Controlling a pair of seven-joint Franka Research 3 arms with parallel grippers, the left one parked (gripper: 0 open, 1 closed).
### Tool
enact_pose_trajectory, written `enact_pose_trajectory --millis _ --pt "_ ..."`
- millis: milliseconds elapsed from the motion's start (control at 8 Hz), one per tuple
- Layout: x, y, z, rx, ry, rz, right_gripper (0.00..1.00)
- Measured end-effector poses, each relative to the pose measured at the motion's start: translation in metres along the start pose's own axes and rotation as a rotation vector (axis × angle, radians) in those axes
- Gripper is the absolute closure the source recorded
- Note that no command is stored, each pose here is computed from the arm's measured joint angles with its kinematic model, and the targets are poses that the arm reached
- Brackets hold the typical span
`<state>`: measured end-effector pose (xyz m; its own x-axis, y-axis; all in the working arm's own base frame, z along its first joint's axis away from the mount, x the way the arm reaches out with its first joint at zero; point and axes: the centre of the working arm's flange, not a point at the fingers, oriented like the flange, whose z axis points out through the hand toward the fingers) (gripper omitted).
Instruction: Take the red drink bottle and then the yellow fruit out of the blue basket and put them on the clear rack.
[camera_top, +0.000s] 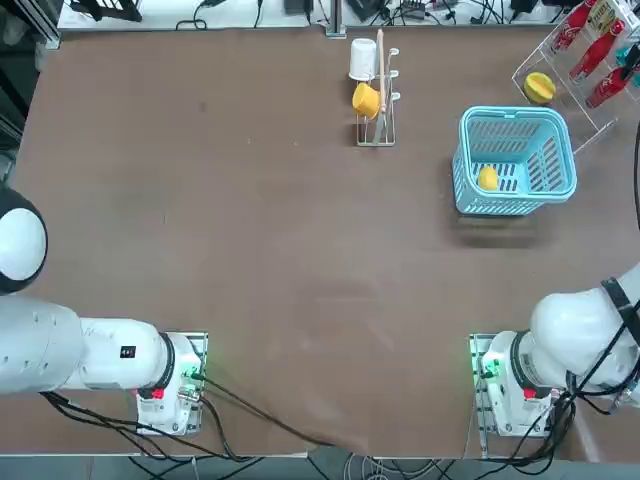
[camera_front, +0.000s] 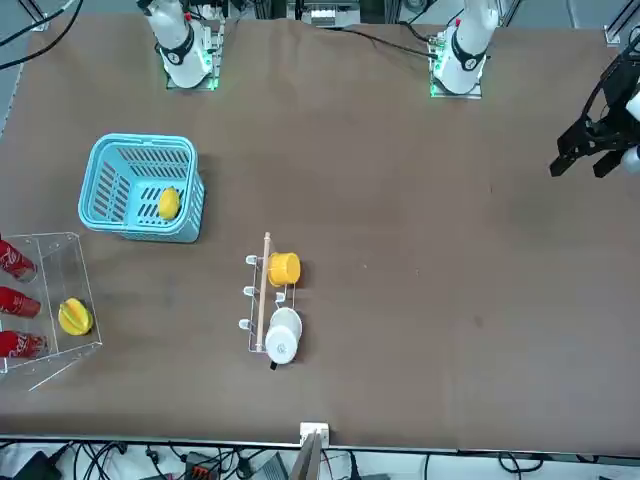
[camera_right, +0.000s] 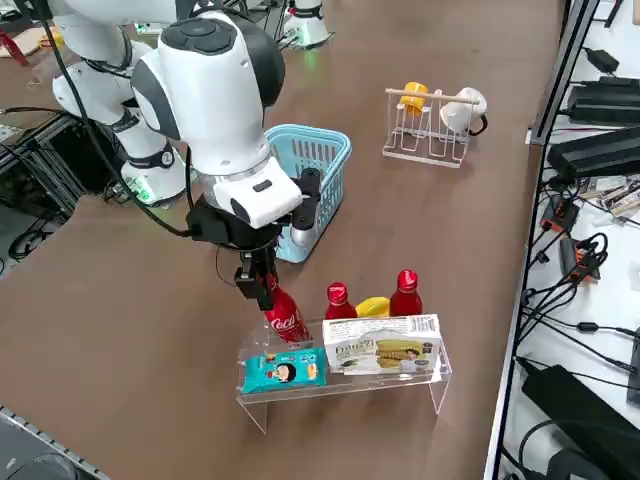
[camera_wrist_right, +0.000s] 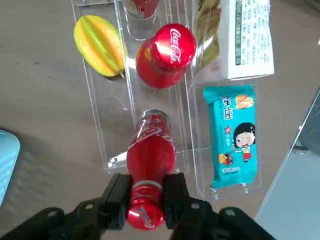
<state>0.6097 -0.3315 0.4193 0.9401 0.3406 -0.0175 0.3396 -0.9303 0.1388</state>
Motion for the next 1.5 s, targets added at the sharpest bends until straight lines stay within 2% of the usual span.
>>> enact_pose_trajectory --millis 250,375,500,875,1125,1250,1500 --pt "0.002 0.001 -0.005 -0.007 0.007 -0.001 0.29" --pt "0.004 0.004 -0.014 -0.021 0.019 0.001 0.08" --pt "0.005 0.006 -0.024 -0.025 0.021 0.002 0.00" --pt "0.017 -0.013 -0.074 0.019 -0.014 -0.002 0.00" --pt "0.042 -0.079 -0.119 0.089 -0.059 0.108 0.01" --pt "0.051 -0.112 -0.126 0.110 -0.078 0.157 0.01" --pt "0.049 -0.180 -0.107 0.135 -0.129 0.245 0.01"
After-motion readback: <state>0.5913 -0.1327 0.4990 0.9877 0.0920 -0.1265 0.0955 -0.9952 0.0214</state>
